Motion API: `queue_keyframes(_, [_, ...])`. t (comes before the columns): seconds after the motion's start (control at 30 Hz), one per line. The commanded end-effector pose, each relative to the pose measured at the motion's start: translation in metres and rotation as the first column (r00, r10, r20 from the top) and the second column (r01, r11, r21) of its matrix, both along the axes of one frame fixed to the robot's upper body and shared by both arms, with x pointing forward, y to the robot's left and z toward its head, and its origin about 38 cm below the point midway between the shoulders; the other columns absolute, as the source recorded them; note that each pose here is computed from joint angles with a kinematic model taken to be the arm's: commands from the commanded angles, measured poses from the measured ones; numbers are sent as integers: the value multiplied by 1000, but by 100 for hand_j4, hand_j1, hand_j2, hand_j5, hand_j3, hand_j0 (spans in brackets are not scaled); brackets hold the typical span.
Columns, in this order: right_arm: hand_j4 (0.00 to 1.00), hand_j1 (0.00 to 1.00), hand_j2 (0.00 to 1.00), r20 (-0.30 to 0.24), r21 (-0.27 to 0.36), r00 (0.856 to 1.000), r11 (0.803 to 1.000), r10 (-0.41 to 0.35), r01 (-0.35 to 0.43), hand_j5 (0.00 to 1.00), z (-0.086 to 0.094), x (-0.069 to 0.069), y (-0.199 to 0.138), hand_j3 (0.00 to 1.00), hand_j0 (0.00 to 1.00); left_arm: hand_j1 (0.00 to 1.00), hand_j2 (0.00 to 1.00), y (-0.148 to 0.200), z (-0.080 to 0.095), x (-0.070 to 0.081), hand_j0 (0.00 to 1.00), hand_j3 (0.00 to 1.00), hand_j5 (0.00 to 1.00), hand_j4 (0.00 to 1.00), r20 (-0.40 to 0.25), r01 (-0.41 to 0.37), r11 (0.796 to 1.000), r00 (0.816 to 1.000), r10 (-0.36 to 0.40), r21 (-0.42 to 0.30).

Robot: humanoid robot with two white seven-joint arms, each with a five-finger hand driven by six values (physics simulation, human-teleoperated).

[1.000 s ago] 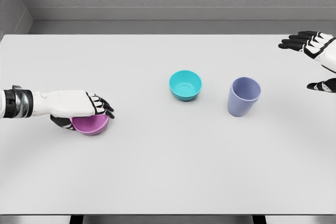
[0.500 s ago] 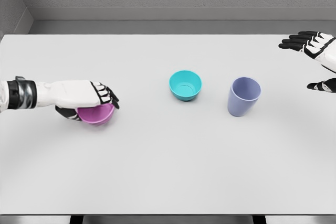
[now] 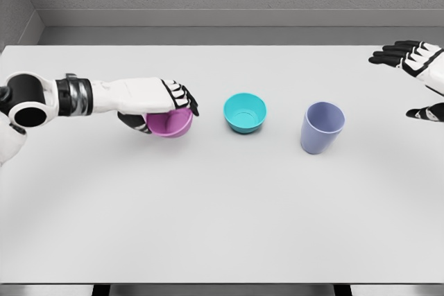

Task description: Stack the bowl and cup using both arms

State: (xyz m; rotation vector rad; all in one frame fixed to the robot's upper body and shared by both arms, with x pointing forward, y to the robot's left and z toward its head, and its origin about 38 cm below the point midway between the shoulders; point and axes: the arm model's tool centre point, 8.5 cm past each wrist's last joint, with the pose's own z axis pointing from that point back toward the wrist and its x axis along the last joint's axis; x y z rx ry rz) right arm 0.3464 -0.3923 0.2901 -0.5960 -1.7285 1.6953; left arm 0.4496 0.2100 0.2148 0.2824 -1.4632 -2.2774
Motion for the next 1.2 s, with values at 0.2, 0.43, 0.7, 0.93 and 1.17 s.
queue_keyframes(0.2, [100, 100, 100, -1, 4, 1000, 1000, -2, 2, 100, 1, 0, 0, 100, 100, 53, 53, -36, -3, 20, 53, 53, 53, 53, -15, 6, 999, 1000, -6, -51])
queue_keyframes(0.43, [100, 100, 100, -1, 6, 1000, 1000, 0, 0, 100, 1, 0, 0, 100, 100, 53, 53, -67, 2, 35, 53, 53, 53, 53, -10, 20, 997, 1000, -21, -69])
queue_keyframes(0.7, [100, 100, 100, -2, 3, 1000, 1000, -2, 2, 100, 0, 0, -1, 100, 100, 53, 53, -91, 2, 48, 53, 53, 53, 53, -16, 16, 997, 1000, -17, -69])
queue_keyframes(0.93, [100, 100, 100, -2, 4, 1000, 1000, -2, 2, 100, 1, 0, -1, 100, 100, 53, 53, -120, -2, 53, 53, 53, 53, 53, -37, 46, 998, 998, -48, -43])
queue_keyframes(1.17, [100, 100, 100, -2, 4, 1000, 1000, -2, 2, 100, 1, 0, -1, 100, 100, 53, 53, -147, -7, 46, 53, 53, 53, 53, -45, 100, 995, 994, -101, -29])
